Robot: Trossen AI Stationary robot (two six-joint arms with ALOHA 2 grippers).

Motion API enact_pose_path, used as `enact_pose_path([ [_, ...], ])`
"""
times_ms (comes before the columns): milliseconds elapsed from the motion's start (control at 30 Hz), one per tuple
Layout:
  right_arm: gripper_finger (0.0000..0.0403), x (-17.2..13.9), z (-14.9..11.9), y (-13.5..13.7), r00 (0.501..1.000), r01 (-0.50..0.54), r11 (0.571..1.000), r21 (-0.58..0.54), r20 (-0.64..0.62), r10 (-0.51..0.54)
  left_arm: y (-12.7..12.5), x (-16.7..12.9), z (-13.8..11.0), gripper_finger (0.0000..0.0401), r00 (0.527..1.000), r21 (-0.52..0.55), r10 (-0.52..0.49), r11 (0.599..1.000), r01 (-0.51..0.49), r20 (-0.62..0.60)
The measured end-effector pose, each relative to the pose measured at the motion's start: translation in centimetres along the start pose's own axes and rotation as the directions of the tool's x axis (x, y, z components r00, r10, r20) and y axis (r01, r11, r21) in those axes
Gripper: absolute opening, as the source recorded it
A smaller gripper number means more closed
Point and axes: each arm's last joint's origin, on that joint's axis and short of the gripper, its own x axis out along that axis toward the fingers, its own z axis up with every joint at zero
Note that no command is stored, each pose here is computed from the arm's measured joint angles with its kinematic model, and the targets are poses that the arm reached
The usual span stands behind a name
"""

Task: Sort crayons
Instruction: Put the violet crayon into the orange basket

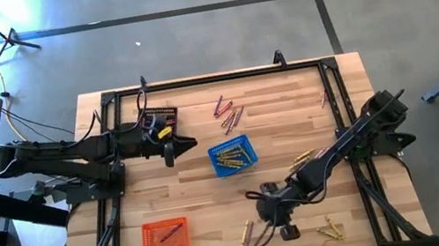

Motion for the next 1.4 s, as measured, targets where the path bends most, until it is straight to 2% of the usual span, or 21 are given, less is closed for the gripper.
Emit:
enact_pose_path([
  [133, 0.0057, 0.3, 0.2, 0.1, 1.0, -0.007, 0.993, -0.116, 0.024, 0.01, -0.2, 0.0, -0.2, 0.009, 1.0, 0.006, -0.01, 1.0, 0.01, -0.01],
  [200, 0.0057, 0.6, 0.4, 0.0, 0.999, -0.011, 0.994, -0.11, 0.044, 0.016, -0.4, 0.0, -0.3, 0.009, 1.0, 0.008, -0.017, 1.0, 0.017, -0.016],
  [300, 0.0057, 1.3, 0.7, -0.4, 0.998, -0.02, 0.998, 0.063, 0.063, 0.016, -0.6, -0.1, -0.6, 0.009, 0.999, 0.003, -0.03, 1.0, 0.03, -0.026],
  [367, 0.0057, 1.9, 0.7, -0.8, 0.998, -0.024, 0.973, 0.228, 0.061, 0.011, -0.8, -0.1, -0.8, 0.009, 0.999, -0.004, -0.039, 0.999, 0.039, -0.037],
  [433, 0.0057, 2.5, 0.4, -1.0, 0.999, -0.019, 0.92, 0.392, 0.043, 0.003, -1.1, -0.1, -1.0, 0.009, 0.998, -0.002, -0.054, 0.999, 0.054, -0.044],
  [500, 0.0057, 3.3, 0.3, -1.1, 0.999, -0.026, 0.84, 0.542, 0.042, 0.004, -1.4, -0.2, -1.3, 0.009, 0.996, -0.018, -0.069, 0.998, 0.068, -0.054],
  [567, 0.0057, 4.1, 0.2, -0.8, 0.998, -0.047, 0.772, 0.633, 0.053, 0.018, -1.7, -0.2, -1.5, 0.009, 0.994, -0.025, -0.085, 0.996, 0.084, -0.062],
  [600, 0.0057, 4.4, 0.2, -0.4, 0.998, -0.057, 0.754, 0.654, 0.062, 0.022, -1.8, -0.3, -1.6, 0.009, 0.993, -0.026, -0.092, 0.996, 0.09, -0.067],
  [767, 0.0057, 5.8, 0.8, 1.5, 0.996, -0.053, 0.731, 0.681, 0.093, -0.014, -2.4, -0.4, -2.1, 0.009, 0.989, -0.027, -0.122, 0.992, 0.121, -0.088],
  [900, 0.0057, 6.9, 2.2, 2.7, 0.992, -0.049, 0.73, 0.682, 0.119, -0.044, -2.8, -0.6, -2.4, 0.009, 0.984, -0.038, -0.146, 0.989, 0.142, -0.102],
  [1067, 0.0057, 8.1, 3.8, 3.5, 0.996, 0.04, 0.734, 0.678, 0.036, -0.087, -3.5, -1.3, -2.3, 0.009, 0.977, -0.042, -0.196, 0.98, 0.193, -0.086],
  [1167, 0.0057, 7.5, 4.8, 3.7, 0.992, 0.101, 0.716, 0.69, -0.011, -0.129, -3.9, -2.1, -1.9, 0.009, 0.969, -0.075, -0.239, 0.969, 0.235, -0.056],
  [1300, 0.0058, 5.7, 5.9, 3.8, 0.969, 0.196, 0.637, 0.745, -0.05, -0.24, -4.4, -3.7, -1.3, 0.009, 0.952, -0.041, -0.305, 0.952, 0.303, -0.037],
  [1333, 0.0058, 5.4, 6.1, 3.8, 0.961, 0.211, 0.593, 0.777, -0.054, -0.271, -4.5, -4.2, -1.0, 0.009, 0.946, -0.028, -0.322, 0.946, 0.322, -0.025],
  [1367, 0.0058, 5.2, 6.2, 3.8, 0.953, 0.21, 0.53, 0.822, -0.049, -0.301, -4.6, -4.8, -0.8, 0.009, 0.94, -0.02, -0.342, 0.94, 0.342, -0.011],
  [1400, 0.0058, 5.0, 6.3, 3.7, 0.942, 0.199, 0.443, 0.874, -0.046, -0.333, -4.7, -5.3, -0.5, 0.009, 0.933, -0.014, -0.359, 0.933, 0.359, 0.005],
])
